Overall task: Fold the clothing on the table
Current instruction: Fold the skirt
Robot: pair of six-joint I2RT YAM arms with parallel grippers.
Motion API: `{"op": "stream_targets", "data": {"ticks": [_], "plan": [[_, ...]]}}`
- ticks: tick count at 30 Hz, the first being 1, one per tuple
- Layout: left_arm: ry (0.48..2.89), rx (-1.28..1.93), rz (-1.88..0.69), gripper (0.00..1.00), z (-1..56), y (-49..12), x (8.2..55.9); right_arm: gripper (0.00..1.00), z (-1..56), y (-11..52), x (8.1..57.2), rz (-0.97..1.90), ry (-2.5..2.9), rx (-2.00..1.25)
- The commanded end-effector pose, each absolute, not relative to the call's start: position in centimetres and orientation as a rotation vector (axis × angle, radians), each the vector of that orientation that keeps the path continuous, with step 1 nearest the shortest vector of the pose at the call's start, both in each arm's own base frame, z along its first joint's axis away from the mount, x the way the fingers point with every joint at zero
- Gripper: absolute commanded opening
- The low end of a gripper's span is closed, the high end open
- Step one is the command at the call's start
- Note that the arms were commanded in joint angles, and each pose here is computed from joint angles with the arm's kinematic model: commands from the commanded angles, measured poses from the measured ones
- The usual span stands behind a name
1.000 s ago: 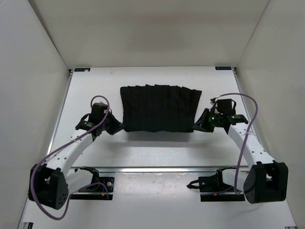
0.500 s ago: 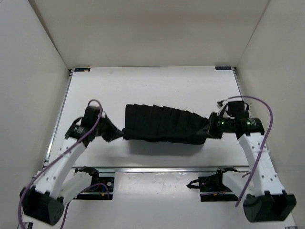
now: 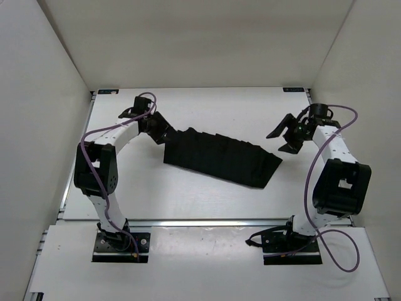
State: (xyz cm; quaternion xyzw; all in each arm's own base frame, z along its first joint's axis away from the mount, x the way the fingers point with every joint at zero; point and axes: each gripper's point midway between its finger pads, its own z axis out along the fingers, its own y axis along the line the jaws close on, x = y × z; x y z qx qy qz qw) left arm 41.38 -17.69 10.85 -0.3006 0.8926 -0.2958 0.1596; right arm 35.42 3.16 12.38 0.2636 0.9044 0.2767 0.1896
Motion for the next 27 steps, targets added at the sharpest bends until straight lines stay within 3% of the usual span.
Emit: {"op": "stream_targets", "data": {"ticks": [1,10,12,17,19,20,21,23,25,26,27], "plan": [[2.461,-0.815,-0.883,0.59,13.1,-15.7,42.4,0.72,15.8,1.7,36.7,0.627,2.432,0.637],[2.639,-0.779,-0.379,0.62,6.2,-10.0,37.1,0.76,8.4,4.4,26.6,0.631,2.547,0.828],[2.661,-0.768,-0.343,0.62,4.6,-10.4,36.3,0.72,7.1,5.2,24.6,0.648,2.555,0.891],[2.669,-0.788,-0.362,0.62,2.5,-12.5,35.9,0.76,4.7,5.6,22.9,0.639,2.558,0.982],[2.663,-0.816,-0.37,0.59,1.9,-13.1,35.8,0.76,3.8,5.6,22.9,0.643,2.561,1.013],[2.648,-0.819,-0.4,0.53,1.8,-13.7,36.1,0.74,3.5,5.6,23.2,0.639,2.555,1.016],[2.631,-0.837,-0.424,0.41,1.5,-13.8,36.2,0.71,3.0,5.6,23.3,0.638,2.555,1.036],[2.622,-0.842,-0.469,0.02,0.7,-14.6,35.6,0.61,2.7,5.5,24.6,0.663,2.541,1.035],[2.62,-0.855,-0.51,0.0,0.5,-15.1,34.9,0.41,2.9,5.4,25.7,0.72,2.524,1.031],[2.633,-0.843,-0.535,0.0,0.4,-15.8,34.1,0.04,2.7,5.6,25.5,0.753,2.532,1.028],[2.63,-0.831,-0.534,0.0,0.6,-16.0,33.4,0.0,3.1,4.9,26.4,0.744,2.525,1.011]]}}
